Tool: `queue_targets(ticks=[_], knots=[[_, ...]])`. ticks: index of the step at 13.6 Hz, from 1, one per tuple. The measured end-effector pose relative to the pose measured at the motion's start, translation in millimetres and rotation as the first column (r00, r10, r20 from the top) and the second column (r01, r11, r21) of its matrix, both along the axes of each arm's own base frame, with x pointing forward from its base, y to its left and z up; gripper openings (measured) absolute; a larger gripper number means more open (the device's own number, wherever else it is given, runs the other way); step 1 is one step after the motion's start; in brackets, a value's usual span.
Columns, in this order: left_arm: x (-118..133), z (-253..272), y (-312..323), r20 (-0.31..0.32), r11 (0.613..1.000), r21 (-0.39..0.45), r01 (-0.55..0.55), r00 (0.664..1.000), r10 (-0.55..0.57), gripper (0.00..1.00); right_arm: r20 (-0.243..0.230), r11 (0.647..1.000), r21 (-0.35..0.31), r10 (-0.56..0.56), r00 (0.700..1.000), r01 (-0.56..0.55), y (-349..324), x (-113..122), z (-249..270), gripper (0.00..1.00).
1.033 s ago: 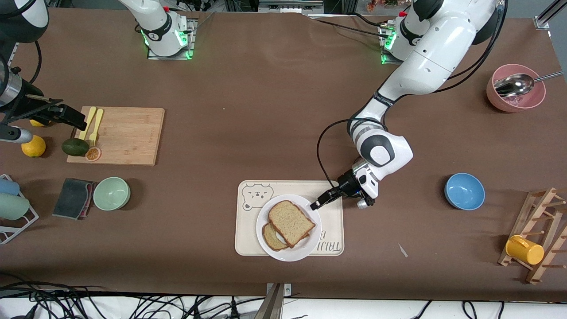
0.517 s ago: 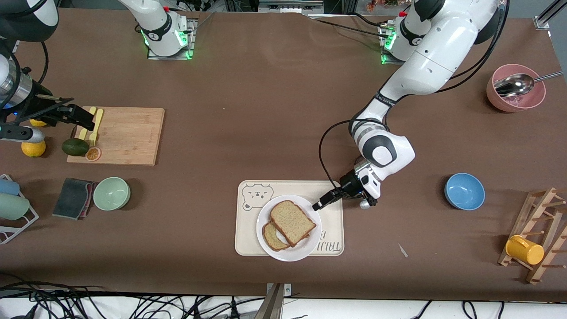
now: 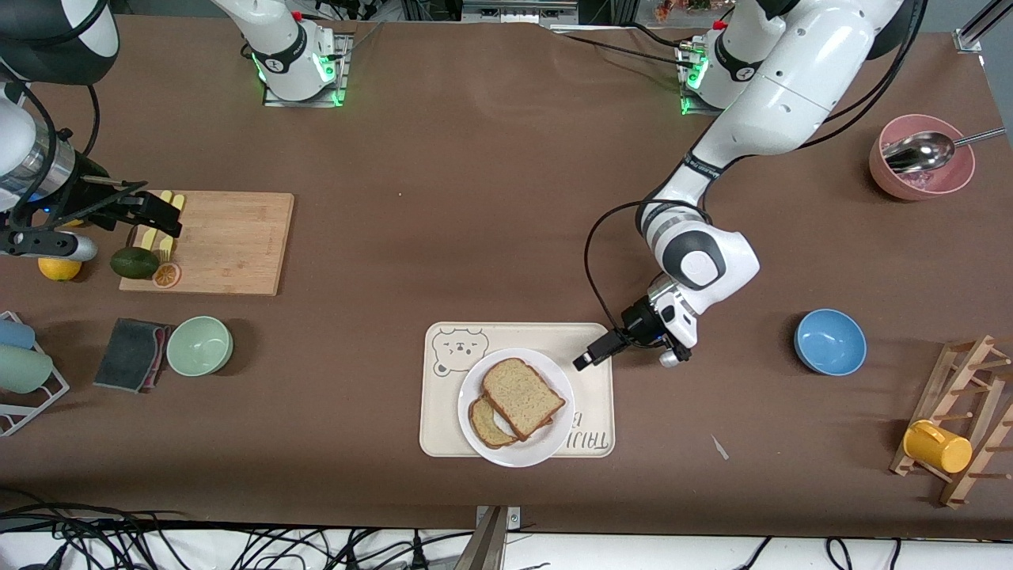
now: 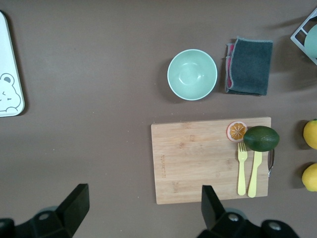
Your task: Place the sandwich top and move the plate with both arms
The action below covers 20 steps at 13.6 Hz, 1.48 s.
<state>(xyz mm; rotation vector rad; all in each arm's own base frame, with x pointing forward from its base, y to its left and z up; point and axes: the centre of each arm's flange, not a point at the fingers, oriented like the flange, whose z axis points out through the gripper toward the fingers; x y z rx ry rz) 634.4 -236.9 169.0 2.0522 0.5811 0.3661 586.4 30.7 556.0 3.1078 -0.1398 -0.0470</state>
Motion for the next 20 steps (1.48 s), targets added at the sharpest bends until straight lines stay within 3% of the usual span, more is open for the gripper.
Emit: queue_targets(ticks=[5, 10, 20], knots=[[3.0, -1.0, 13.3, 0.005, 1.000, 0.015, -0.003, 1.000, 0.003, 1.00, -0.017, 1.000, 0.003, 0.007, 1.000, -0.007, 2.4, -1.9, -3.9, 1.00], [6.6, 2.3, 19.9, 0.019, 0.995, 0.078, 0.066, 0.998, -0.067, 1.00, -0.028, 1.000, 0.003, 0.009, 1.000, -0.009, 2.7, -3.1, -4.9, 1.00], [17.7, 53.8, 51.6, -0.183, 0.961, 0.164, 0.221, 0.965, -0.190, 1.00, -0.026, 1.000, 0.003, 0.011, 1.000, -0.011, 4.1, -3.7, -3.5, 1.00]])
